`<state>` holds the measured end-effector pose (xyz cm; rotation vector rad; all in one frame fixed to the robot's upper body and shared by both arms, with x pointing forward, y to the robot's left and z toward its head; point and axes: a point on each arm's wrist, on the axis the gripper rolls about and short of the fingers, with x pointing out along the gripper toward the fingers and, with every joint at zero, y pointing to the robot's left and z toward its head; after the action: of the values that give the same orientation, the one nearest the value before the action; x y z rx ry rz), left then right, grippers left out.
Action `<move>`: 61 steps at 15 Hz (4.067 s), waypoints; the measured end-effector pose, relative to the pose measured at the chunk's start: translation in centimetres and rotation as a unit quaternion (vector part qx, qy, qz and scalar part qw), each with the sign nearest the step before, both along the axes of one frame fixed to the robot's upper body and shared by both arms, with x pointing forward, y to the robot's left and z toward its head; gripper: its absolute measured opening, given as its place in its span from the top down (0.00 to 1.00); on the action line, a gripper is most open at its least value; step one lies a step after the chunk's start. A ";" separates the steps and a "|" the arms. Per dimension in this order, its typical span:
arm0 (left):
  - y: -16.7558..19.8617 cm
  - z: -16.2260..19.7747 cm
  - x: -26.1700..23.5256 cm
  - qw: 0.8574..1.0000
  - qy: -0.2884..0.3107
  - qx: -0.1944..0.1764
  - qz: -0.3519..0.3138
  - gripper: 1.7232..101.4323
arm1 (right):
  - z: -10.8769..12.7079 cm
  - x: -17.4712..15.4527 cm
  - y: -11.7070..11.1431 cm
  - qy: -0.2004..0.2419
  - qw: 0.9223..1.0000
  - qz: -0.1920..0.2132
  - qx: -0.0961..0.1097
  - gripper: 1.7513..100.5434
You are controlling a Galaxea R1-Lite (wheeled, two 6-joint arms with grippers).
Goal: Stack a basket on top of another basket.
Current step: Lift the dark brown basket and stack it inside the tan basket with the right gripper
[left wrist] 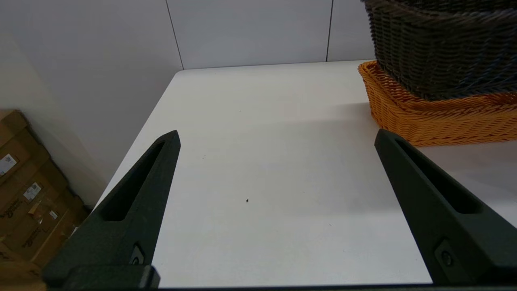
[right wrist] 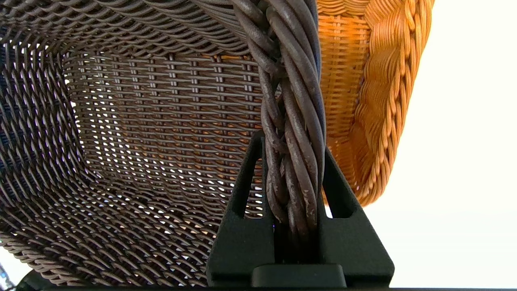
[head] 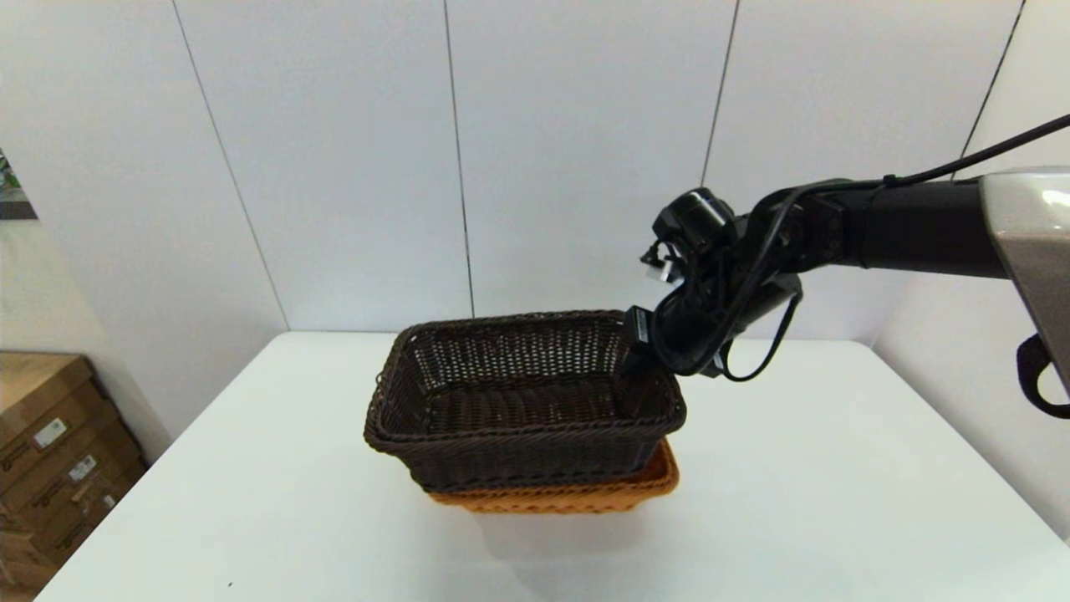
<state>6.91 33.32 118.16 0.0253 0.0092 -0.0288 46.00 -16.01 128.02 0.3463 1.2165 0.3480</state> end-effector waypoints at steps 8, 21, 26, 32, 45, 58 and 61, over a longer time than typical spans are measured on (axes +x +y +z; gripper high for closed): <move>0.0 0.0 0.0 1.000 0.000 0.000 0.000 0.04 | -0.5 1.0 0.4 -0.004 1.000 0.000 0.002 0.86; 0.0 0.0 0.0 1.000 0.000 0.000 0.000 0.04 | -1.9 2.3 -1.0 0.011 1.000 -0.024 -0.006 0.86; 0.0 0.0 0.0 1.000 0.000 0.000 0.000 0.04 | -2.6 2.7 -1.1 0.015 1.000 -0.026 -0.007 0.86; 0.0 0.0 0.0 1.000 0.000 0.000 0.000 0.04 | -3.1 3.2 -1.7 0.014 0.999 -0.033 -0.008 0.86; 0.0 0.0 0.0 1.000 0.000 0.000 0.000 0.04 | -4.2 3.6 -2.3 0.028 0.999 -0.037 -0.010 0.86; 0.0 0.0 0.0 1.000 0.000 0.000 0.000 0.04 | -4.0 3.6 -2.2 0.011 0.999 -0.030 0.005 0.86; 0.0 0.0 0.0 1.000 0.000 0.000 0.000 0.04 | -4.2 3.5 -2.2 -0.016 0.999 -0.029 0.017 0.86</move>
<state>6.92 33.32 118.16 0.0257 0.0090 -0.0288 49.53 -18.18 123.84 0.4030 1.1682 0.3239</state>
